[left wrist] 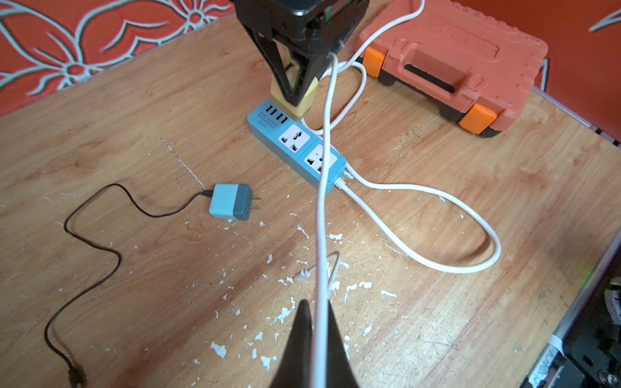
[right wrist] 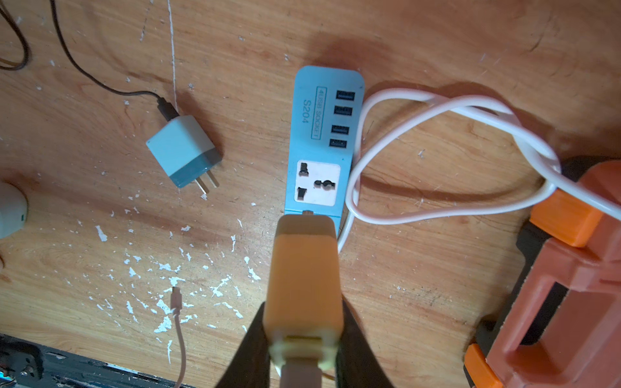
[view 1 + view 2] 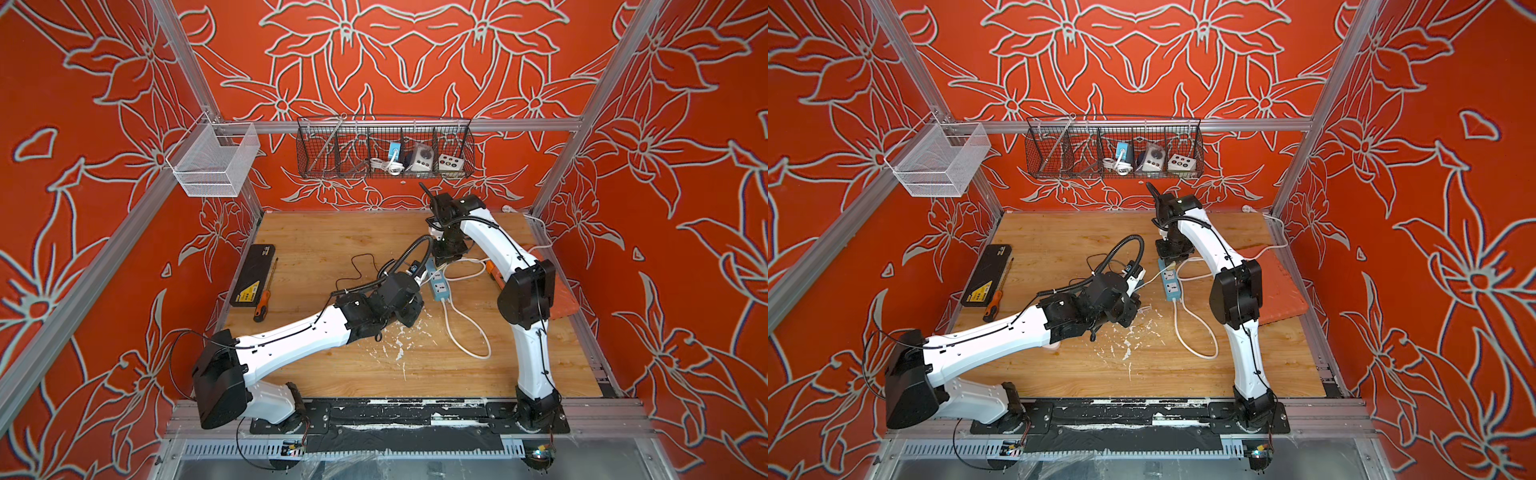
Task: Charge the bluetooth headset
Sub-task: Adjust the charging cable at the plug, then insert the plug into the socket.
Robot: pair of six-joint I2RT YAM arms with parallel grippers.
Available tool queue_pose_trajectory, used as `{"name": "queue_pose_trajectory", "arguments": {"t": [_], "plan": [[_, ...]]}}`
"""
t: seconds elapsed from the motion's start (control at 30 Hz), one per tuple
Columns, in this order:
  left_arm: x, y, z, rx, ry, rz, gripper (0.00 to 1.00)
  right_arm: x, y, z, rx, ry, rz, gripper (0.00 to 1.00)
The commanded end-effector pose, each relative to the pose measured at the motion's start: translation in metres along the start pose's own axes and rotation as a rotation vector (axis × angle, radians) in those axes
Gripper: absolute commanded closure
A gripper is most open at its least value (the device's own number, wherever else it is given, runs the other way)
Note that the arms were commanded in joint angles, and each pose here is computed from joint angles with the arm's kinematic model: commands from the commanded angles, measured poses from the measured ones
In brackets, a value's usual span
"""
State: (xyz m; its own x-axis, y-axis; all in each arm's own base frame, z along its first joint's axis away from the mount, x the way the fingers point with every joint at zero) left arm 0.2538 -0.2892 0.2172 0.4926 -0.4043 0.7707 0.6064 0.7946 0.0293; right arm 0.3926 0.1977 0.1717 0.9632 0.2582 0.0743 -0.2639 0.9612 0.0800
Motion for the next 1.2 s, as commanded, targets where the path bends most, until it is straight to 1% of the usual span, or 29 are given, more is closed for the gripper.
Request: {"name": "queue_pose_trajectory", "arguments": {"t": [0.0,0.3,0.83,1.17], "plan": [[-0.008,0.003,-0.005,0.004,0.033,0.014,1.00,-0.002,-0.004,-0.008,-0.001,0.047,0.021,0.94],[-0.010,0.005,-0.011,-0.003,0.046,0.035,1.00,0.000,-0.003,-0.030,0.001,0.105,0.031,0.94],[-0.012,0.007,-0.017,-0.001,0.051,0.054,1.00,0.004,-0.004,-0.042,0.013,0.139,0.022,0.95],[-0.013,0.008,-0.018,-0.001,0.051,0.059,1.00,0.008,-0.011,-0.048,-0.026,0.149,0.017,0.95]]}}
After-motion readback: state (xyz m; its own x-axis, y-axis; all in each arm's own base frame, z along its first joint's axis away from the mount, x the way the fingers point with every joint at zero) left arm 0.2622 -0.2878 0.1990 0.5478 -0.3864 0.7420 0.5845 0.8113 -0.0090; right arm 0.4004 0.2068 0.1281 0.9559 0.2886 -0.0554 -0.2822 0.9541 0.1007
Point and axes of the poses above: each gripper's point midway between its finger pads, its own z axis back along the fingers, its own y axis along the line the jaws close on, x = y × z, the point moved 3 cm from there along z, back along the fingers, and after that the axes turned 4 degrees about -z, right-handed, at the moved point
